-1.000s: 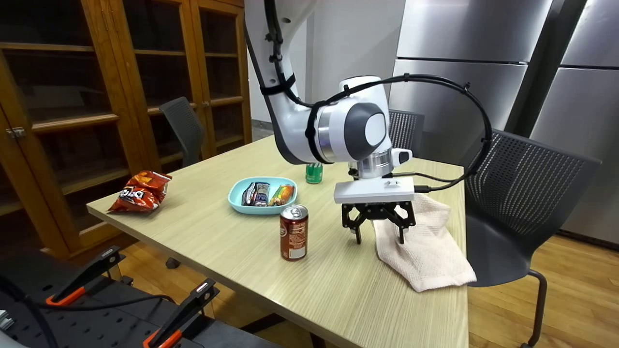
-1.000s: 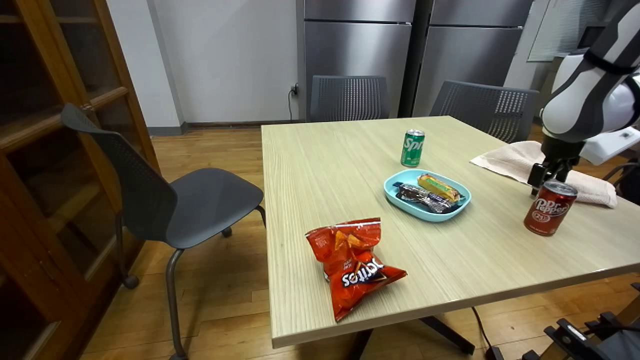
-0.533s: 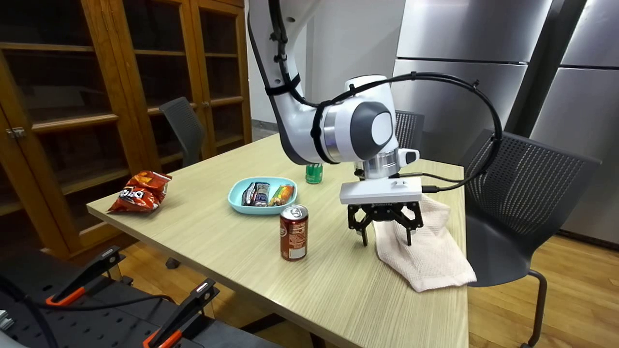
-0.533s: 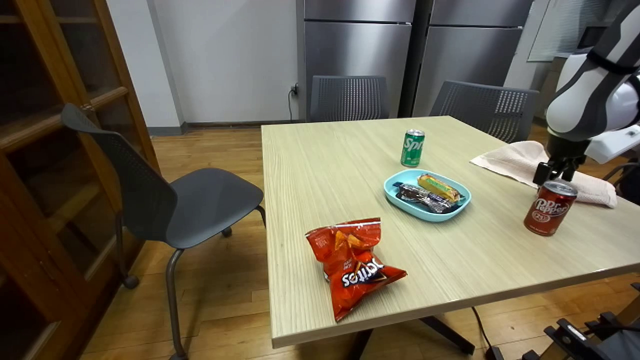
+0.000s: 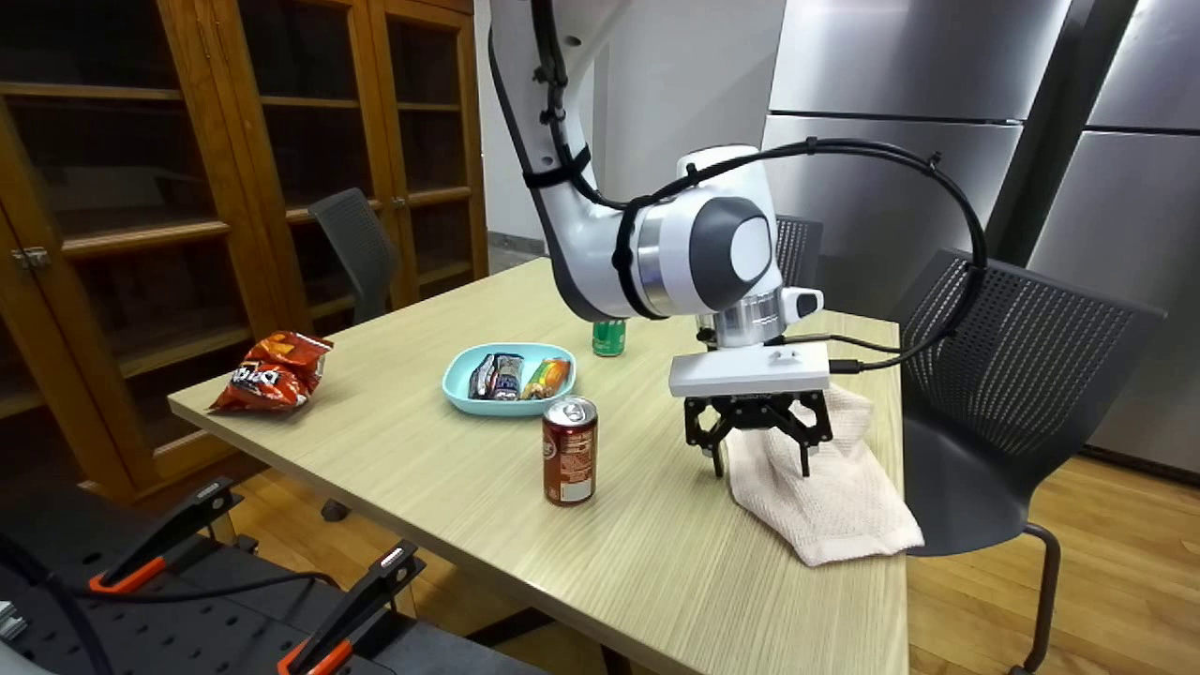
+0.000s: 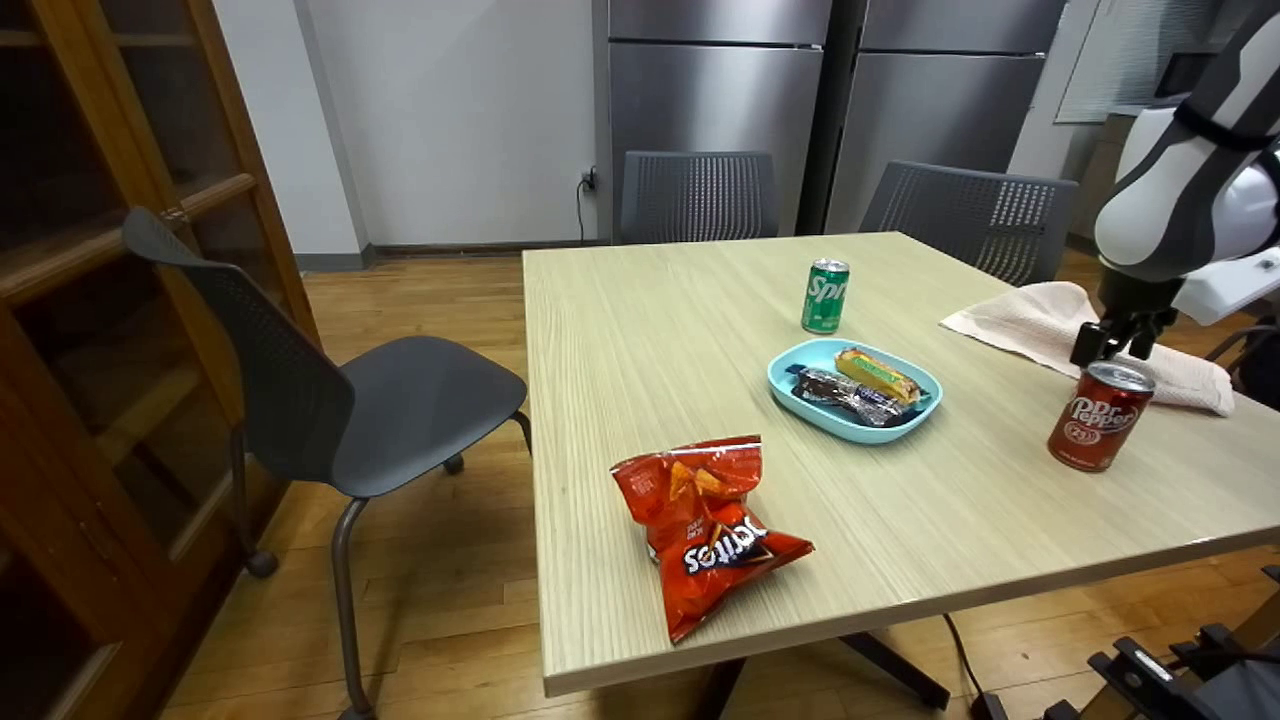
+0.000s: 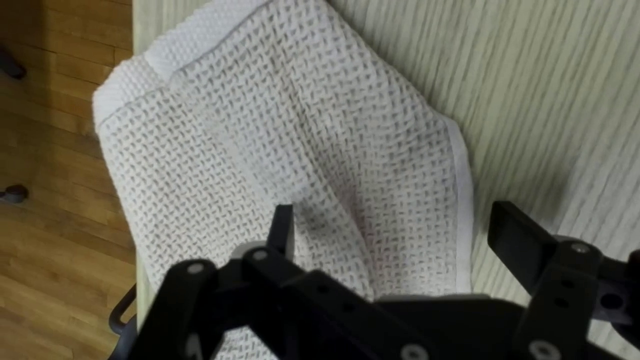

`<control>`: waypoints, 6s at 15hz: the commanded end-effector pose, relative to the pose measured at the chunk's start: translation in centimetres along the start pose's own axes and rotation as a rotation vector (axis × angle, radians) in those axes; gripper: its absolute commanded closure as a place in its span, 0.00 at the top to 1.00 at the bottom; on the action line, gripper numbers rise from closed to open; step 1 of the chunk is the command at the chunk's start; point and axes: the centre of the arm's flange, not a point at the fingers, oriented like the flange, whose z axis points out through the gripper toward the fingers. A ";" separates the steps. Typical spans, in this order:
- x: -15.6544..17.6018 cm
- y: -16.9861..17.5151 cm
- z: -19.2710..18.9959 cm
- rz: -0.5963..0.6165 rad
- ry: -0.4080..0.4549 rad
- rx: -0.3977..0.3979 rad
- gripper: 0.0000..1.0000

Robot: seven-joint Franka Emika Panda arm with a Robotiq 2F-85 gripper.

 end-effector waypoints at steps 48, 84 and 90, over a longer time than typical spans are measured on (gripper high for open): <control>2.0 -4.6 -12.3 -0.166 0.136 -0.048 0.01; 4.2 -31.7 -21.9 -0.748 0.252 -0.052 0.01; 2.1 -31.8 -21.4 -0.820 0.213 -0.068 0.01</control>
